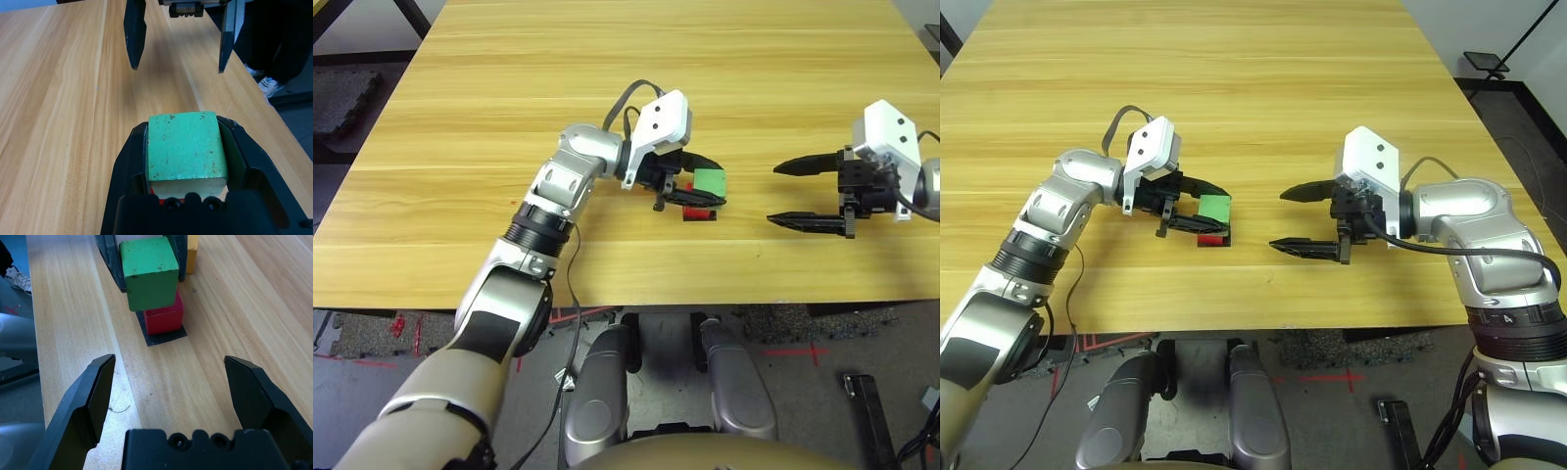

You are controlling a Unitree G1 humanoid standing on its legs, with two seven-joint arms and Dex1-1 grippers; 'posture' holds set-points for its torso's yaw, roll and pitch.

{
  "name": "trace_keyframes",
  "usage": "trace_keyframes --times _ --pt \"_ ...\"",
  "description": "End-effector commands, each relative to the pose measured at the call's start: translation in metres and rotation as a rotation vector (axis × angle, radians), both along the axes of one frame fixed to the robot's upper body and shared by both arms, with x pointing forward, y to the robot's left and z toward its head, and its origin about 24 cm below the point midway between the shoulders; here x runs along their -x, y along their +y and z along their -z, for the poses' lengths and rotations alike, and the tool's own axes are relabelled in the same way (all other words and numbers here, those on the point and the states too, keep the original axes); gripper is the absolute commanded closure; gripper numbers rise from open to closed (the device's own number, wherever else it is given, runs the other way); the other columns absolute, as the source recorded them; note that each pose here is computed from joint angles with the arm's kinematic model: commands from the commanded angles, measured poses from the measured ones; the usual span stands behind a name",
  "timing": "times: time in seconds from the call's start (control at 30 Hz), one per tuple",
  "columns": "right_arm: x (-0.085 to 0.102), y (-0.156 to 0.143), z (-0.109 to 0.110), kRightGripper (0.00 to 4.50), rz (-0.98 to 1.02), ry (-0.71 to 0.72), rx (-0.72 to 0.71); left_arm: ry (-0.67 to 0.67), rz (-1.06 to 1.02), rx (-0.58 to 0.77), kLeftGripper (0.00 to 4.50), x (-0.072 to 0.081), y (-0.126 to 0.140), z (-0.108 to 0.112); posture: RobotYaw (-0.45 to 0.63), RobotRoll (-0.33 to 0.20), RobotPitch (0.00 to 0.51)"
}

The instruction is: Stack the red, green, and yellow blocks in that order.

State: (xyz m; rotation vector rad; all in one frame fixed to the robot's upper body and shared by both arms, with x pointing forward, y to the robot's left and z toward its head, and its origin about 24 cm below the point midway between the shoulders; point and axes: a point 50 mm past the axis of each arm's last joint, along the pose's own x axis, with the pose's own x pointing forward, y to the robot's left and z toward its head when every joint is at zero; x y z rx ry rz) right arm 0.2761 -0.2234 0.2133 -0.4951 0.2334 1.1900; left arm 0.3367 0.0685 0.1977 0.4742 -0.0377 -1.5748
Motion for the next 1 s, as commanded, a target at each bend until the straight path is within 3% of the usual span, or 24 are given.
trace_keyframes --times 0.03,1.0 --pt "0.003 0.003 -0.001 0.0 -0.022 0.002 -0.008 -0.015 0.011 -0.013 2.36 -0.002 -0.002 0.002 0.11 0.053 0.273" --pt "0.002 0.009 0.002 0.0 -0.042 0.012 -0.028 -0.028 -0.009 -0.047 2.36 -0.011 0.006 0.01 0.13 0.057 0.277"
